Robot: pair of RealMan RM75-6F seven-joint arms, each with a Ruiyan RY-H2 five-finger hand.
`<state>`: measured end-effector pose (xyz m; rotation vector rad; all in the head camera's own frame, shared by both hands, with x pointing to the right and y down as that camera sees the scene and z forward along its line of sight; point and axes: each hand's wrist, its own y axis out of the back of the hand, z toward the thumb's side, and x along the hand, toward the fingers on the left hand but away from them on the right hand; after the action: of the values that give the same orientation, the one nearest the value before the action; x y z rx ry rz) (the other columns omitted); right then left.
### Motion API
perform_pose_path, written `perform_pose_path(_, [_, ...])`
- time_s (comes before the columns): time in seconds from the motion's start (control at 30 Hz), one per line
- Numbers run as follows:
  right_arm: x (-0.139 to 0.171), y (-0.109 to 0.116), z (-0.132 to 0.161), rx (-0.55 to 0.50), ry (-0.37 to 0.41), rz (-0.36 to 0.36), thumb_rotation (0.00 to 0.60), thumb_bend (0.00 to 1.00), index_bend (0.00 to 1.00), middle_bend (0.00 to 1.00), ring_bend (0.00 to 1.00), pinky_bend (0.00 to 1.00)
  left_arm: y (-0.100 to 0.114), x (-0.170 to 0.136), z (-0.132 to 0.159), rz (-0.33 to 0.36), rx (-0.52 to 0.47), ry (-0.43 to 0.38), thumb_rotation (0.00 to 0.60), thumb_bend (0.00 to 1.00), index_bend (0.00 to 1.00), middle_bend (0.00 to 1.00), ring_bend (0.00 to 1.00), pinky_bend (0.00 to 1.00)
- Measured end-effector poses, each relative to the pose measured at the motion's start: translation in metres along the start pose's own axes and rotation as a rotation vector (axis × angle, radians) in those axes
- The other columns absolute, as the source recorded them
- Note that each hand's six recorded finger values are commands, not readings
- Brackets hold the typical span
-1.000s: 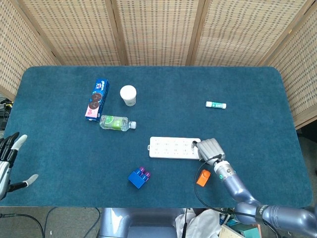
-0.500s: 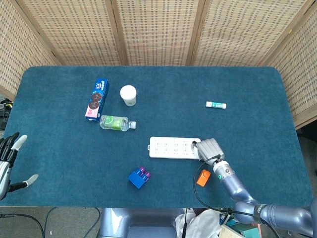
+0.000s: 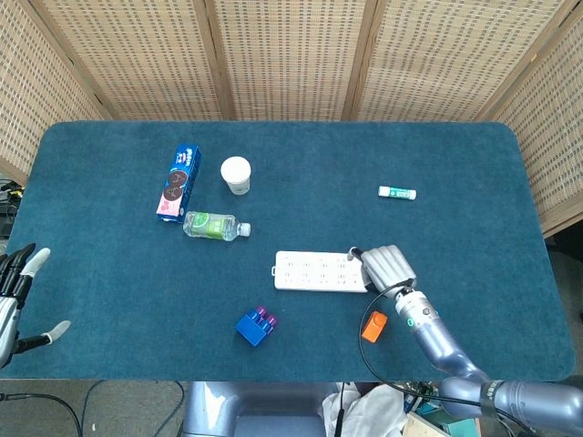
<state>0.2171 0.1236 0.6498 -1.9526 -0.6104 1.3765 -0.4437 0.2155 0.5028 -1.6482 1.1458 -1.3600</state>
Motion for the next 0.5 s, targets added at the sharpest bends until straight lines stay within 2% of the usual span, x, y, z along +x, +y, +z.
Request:
perform_pose_path(0.1, [0.012,0.026,0.0,-0.037,0.02,-0.076,0.6,0.9,0.31,1.0,1.0,1.0,0.0,-0.001,0.0,-0.001,-0.002,-0.002,0.6,0.0,0.0,0.0,0.0,0.0])
perform_pose_path(0.13, [0.017,0.035,-0.002,-0.054,0.025,-0.111,0.6,0.8,0.31,0.99,0.99,1.0,0.001,-0.001,-0.001,0.0,-0.002,-0.001,0.6,0.0,0.0,0.0,0.0,0.0])
perform_pose_path(0.2, [0.026,0.047,-0.005,-0.084,0.031,-0.171,0.6,0.43,0.31,0.88,0.86,0.84,0.001,-0.002,-0.001,-0.002,-0.002,-0.001,0.6,0.0,0.0,0.0,0.0,0.0])
perform_pose_path(0.23, [0.034,0.054,-0.01,-0.106,0.029,-0.215,0.6,0.19,0.31,0.74,0.7,0.65,0.0,-0.002,-0.002,-0.004,0.001,0.0,0.6,0.0,0.0,0.0,0.0,0.0])
perform_pose_path(0.27, [0.041,0.059,-0.015,-0.123,0.026,-0.249,0.6,0.05,0.29,0.56,0.49,0.43,0.0,-0.003,-0.003,-0.007,0.004,0.001,0.6,0.0,0.0,0.0,0.0,0.0])
perform_pose_path(0.3, [0.049,0.063,-0.021,-0.142,0.021,-0.282,0.6,0.01,0.26,0.43,0.36,0.31,-0.001,-0.005,-0.005,-0.012,0.006,0.004,0.6,0.0,0.0,0.0,0.0,0.0])
perform_pose_path(0.33, [0.062,0.065,-0.031,-0.165,0.011,-0.324,0.6,0.0,0.18,0.25,0.18,0.17,-0.002,-0.006,-0.006,-0.015,0.007,0.005,0.6,0.0,0.0,0.0,0.0,0.0])
perform_pose_path(0.37, [0.073,0.066,-0.039,-0.179,0.0,-0.35,0.6,0.0,0.09,0.11,0.07,0.07,-0.002,-0.008,-0.006,-0.017,0.008,0.007,0.6,0.0,0.0,0.0,0.0,0.0])
perform_pose_path(0.43, [0.099,0.06,-0.058,-0.187,-0.042,-0.39,0.6,0.0,0.01,0.0,0.0,0.0,-0.002,-0.01,-0.009,-0.013,0.011,0.009,0.6,0.0,0.0,0.0,0.0,0.0])
perform_pose_path(0.5, [0.121,0.051,-0.073,-0.163,-0.082,-0.407,0.6,0.0,0.0,0.0,0.0,0.0,-0.002,-0.012,-0.011,-0.013,0.015,0.014,0.6,0.0,0.0,0.0,0.0,0.0])
